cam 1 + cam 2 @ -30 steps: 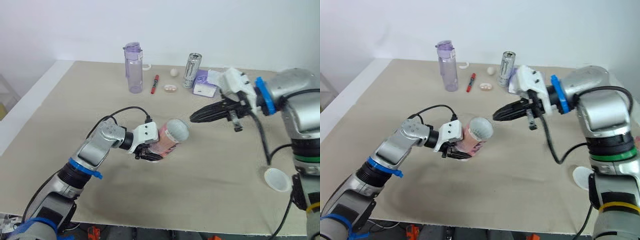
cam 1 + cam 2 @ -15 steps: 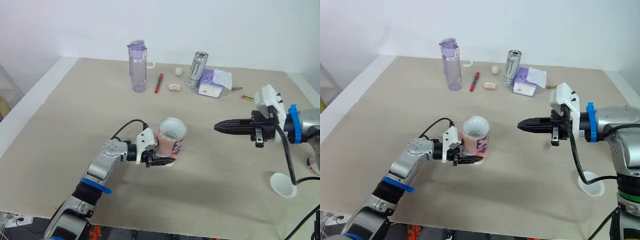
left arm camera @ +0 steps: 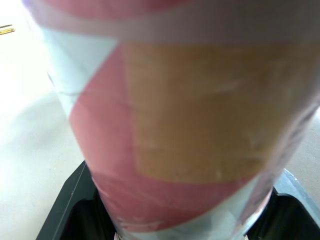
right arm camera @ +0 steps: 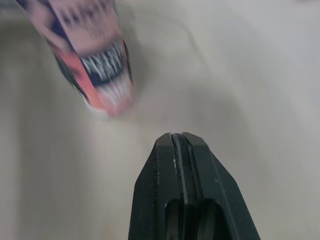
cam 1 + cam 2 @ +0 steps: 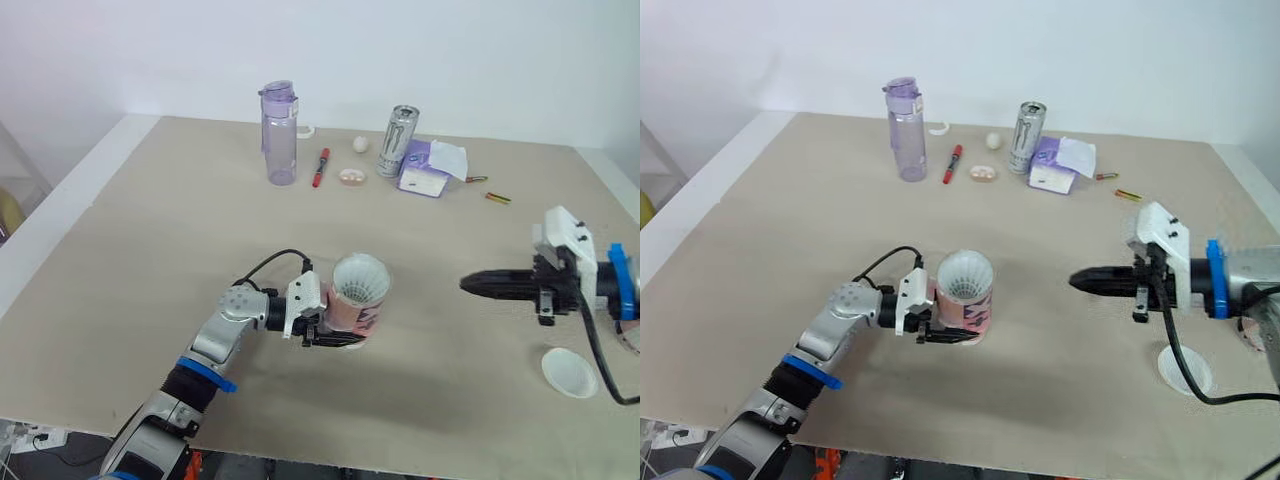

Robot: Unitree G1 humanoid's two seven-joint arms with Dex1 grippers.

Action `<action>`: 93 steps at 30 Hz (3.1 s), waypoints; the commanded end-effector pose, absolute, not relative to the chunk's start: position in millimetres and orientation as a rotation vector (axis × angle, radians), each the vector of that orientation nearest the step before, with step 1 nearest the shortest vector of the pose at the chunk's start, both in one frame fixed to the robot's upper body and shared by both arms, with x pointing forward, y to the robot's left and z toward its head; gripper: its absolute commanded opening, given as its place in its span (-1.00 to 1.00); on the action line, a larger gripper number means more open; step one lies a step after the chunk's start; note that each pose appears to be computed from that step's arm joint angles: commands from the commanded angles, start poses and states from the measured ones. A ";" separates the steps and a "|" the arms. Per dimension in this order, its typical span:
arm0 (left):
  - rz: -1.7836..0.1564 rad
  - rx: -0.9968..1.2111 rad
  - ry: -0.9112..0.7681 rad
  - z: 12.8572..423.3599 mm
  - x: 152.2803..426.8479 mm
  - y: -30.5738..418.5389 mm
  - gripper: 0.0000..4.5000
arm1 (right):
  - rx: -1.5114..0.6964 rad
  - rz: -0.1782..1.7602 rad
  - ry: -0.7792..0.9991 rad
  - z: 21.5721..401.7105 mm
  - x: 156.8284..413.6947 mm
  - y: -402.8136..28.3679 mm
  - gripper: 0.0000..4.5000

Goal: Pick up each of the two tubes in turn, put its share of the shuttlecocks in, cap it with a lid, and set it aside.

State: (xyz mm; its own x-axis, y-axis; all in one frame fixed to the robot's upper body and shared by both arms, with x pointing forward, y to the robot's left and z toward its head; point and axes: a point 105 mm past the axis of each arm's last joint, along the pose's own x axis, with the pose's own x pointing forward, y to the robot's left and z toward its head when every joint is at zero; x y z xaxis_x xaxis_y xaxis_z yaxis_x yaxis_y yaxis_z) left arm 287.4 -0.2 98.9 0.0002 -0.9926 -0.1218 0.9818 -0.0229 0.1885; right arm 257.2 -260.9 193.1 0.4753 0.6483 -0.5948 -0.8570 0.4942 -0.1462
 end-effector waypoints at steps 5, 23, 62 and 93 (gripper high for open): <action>-1.657 0.246 -0.022 92.9 276.4 -8.6 0.22 | -0.526 0.766 0.714 180.4 250.0 -333.9 0.51; -1.629 0.274 -0.019 91.6 278.8 -5.1 0.22 | -0.475 0.675 0.892 132.1 241.1 -392.9 1.00; -1.598 0.260 0.053 84.2 284.3 3.1 0.22 | -0.930 1.217 0.417 221.2 276.3 -246.1 -0.96; -1.529 0.267 0.083 76.3 290.6 9.2 0.22 | -1.257 1.712 -0.089 274.7 275.9 -80.6 -0.96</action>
State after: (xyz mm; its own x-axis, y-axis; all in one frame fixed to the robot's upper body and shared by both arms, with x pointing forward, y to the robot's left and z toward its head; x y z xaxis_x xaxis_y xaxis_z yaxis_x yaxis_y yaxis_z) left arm 290.0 3.4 95.3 0.0170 -0.9859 -0.1666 0.9848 -0.0123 0.1732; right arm 278.0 -80.0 267.0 0.0026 0.7422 -0.6701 -0.6877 -0.4852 -0.5401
